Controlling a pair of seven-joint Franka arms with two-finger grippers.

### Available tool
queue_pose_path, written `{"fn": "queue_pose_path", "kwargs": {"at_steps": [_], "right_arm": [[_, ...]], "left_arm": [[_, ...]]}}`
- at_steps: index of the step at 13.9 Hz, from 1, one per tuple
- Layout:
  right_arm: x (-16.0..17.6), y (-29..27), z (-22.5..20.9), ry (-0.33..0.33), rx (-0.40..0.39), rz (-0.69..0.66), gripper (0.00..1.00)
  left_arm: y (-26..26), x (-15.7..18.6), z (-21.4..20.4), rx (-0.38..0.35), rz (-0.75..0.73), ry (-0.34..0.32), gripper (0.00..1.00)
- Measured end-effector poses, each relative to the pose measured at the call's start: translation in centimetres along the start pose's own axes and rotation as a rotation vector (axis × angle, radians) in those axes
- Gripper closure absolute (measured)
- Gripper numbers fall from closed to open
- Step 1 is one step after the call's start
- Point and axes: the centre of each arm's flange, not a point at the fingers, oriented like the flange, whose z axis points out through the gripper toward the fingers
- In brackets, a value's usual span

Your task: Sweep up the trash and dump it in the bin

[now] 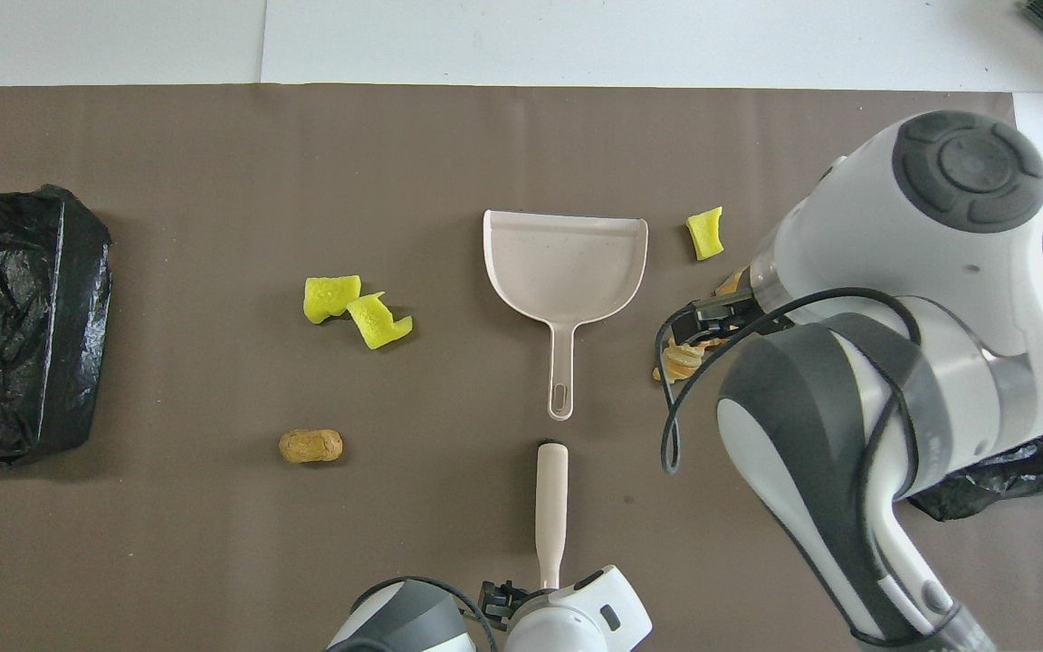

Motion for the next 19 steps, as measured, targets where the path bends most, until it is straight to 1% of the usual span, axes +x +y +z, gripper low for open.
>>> {"fn": "queue_pose_path", "kwargs": {"at_steps": [1,4,6,7,9,13,14,15,16,17,19], "right_arm": [[0.4,-0.8,0.9,-0.006,0.006,0.007,0.0],[1.5,-1.4,3.1,-0.04,0.089,0.061,0.0],[1.8,-2.2,4.2,-0.065,0.112,0.116,0.0],[1.9,-3.1,4.6,-0.066,0.115,0.145,0.0],[3.0,-5.7,6.6,-0.032,0.123,0.208,0.0],[4.7,-10.3,12.1,-0.011,0.144,0.274,0.0],[4.8,-11.7,13.3,-0.006,0.142,0.291,0.0],[4.8,-13.0,14.3,-0.008,0.138,0.301,0.0],[4.6,-13.7,15.1,-0.017,0.132,0.305,0.0],[4.4,-13.8,15.7,-0.027,0.126,0.304,0.0],[3.9,-13.3,16.5,-0.046,0.115,0.31,0.0]], "left_arm": [[0.1,-0.2,0.1,0.001,0.002,-0.001,0.0],[0.1,-0.3,1.0,0.015,0.001,-0.014,0.0],[0.1,-0.3,1.8,0.024,-0.004,-0.022,0.0],[0.1,-0.2,2.1,0.025,-0.008,-0.024,0.0],[0.1,-0.2,2.4,0.029,-0.009,-0.028,0.0],[0.4,-0.5,3.1,0.034,-0.014,-0.04,0.0],[0.6,-0.8,3.4,0.035,-0.018,-0.048,0.07],[0.8,-0.9,3.6,0.036,-0.026,-0.051,0.07],[0.8,-1.0,3.7,0.037,-0.033,-0.052,0.16],[0.8,-0.9,3.8,0.038,-0.036,-0.053,0.31],[0.7,-0.8,3.8,0.037,-0.04,-0.053,0.56]]}}
